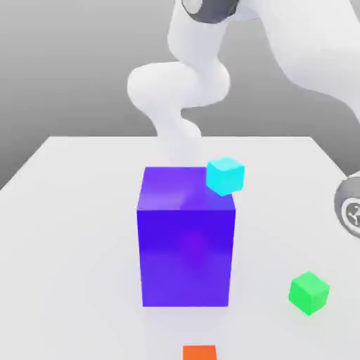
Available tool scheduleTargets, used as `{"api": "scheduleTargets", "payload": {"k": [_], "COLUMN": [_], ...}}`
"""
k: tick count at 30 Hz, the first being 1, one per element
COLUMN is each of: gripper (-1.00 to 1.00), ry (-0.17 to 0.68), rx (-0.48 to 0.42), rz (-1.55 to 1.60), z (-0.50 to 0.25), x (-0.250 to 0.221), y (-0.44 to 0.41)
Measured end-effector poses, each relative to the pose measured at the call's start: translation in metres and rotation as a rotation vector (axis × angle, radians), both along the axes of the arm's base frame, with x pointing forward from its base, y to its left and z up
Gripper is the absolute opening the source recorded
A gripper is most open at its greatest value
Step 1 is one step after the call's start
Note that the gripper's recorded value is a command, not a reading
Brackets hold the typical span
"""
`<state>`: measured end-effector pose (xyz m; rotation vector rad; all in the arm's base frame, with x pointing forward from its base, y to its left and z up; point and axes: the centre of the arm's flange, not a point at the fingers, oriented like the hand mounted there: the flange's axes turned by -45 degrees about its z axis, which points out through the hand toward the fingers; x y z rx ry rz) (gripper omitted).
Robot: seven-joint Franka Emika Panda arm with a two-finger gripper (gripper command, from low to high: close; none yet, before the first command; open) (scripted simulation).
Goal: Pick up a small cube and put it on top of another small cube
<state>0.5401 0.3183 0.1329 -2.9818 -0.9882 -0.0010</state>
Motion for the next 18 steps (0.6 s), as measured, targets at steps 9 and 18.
{"api": "scheduleTargets", "payload": {"k": [9, 18], "gripper": [-1.00, -1.00], "ry": [0.001, 0.001], "rx": [0.001, 0.000], "rz": [0.001, 0.187], "z": [0.026, 0.087], "x": [0.000, -0.060], "y": [0.001, -0.021]}}
